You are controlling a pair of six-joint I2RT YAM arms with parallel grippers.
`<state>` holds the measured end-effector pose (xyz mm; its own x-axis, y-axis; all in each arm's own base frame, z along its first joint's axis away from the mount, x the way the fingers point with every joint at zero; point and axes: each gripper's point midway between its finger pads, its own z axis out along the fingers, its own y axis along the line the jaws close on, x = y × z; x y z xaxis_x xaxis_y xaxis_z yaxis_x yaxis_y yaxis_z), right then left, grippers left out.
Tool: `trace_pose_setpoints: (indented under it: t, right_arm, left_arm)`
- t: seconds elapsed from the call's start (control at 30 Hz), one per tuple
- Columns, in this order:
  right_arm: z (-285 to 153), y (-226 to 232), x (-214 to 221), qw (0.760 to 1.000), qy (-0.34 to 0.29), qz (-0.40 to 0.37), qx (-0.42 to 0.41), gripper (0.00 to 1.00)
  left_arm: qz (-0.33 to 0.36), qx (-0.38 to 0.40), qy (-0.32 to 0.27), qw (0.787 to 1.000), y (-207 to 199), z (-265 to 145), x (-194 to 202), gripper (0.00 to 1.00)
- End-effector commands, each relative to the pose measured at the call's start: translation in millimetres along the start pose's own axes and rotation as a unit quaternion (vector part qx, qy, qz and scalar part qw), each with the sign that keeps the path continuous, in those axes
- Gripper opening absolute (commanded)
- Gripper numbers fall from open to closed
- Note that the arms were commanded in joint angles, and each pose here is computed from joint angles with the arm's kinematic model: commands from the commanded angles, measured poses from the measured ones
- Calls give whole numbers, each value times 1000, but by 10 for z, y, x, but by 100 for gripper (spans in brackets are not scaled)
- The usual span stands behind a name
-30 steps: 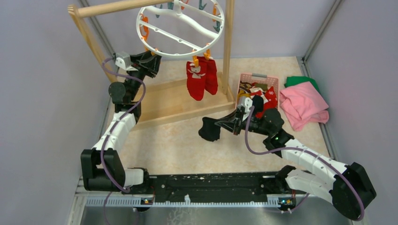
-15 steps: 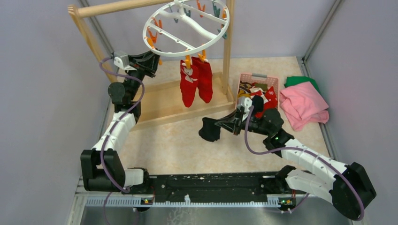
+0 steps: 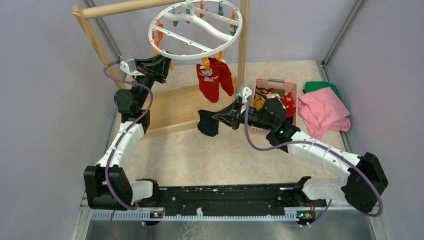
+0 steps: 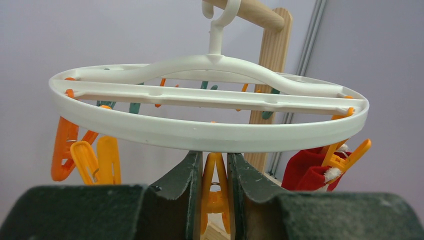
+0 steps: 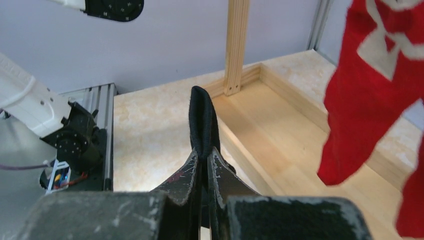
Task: Clip the socks to the hanger
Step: Clamp the sock onto the hanger.
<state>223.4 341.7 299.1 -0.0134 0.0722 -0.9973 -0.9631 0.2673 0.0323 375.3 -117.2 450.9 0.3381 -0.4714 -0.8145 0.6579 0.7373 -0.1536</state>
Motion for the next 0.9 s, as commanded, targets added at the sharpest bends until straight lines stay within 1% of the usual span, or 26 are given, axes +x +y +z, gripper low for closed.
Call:
trace_pose_setpoints:
  t: [0.0, 0.17, 0.37, 0.57, 0.7, 0.87]
  right_arm:
    - [265, -60, -359, 999, -42, -9, 22, 0]
    - [538, -274, -444, 998, -42, -13, 55, 0]
    - [816, -512, -652, 993, -51, -62, 89, 0]
    - [1042, -705, -862, 981, -84, -87, 154, 0]
    - [1192, -790, -867, 970, -91, -96, 204, 0]
    - [1224, -919, -897, 954, -105, -96, 265, 0]
  left_arm:
    - [-6, 3, -18, 1000, -106, 13, -163, 8]
    - [-13, 1, -16, 1000, -121, 9, -145, 7]
    - [-24, 0, -13, 1000, -137, 30, -124, 6]
    - [-34, -8, -7, 999, -136, 57, -87, 4]
    - [-38, -16, -3, 999, -129, 60, -76, 4]
    - [-42, -29, -2, 999, -123, 52, -92, 2]
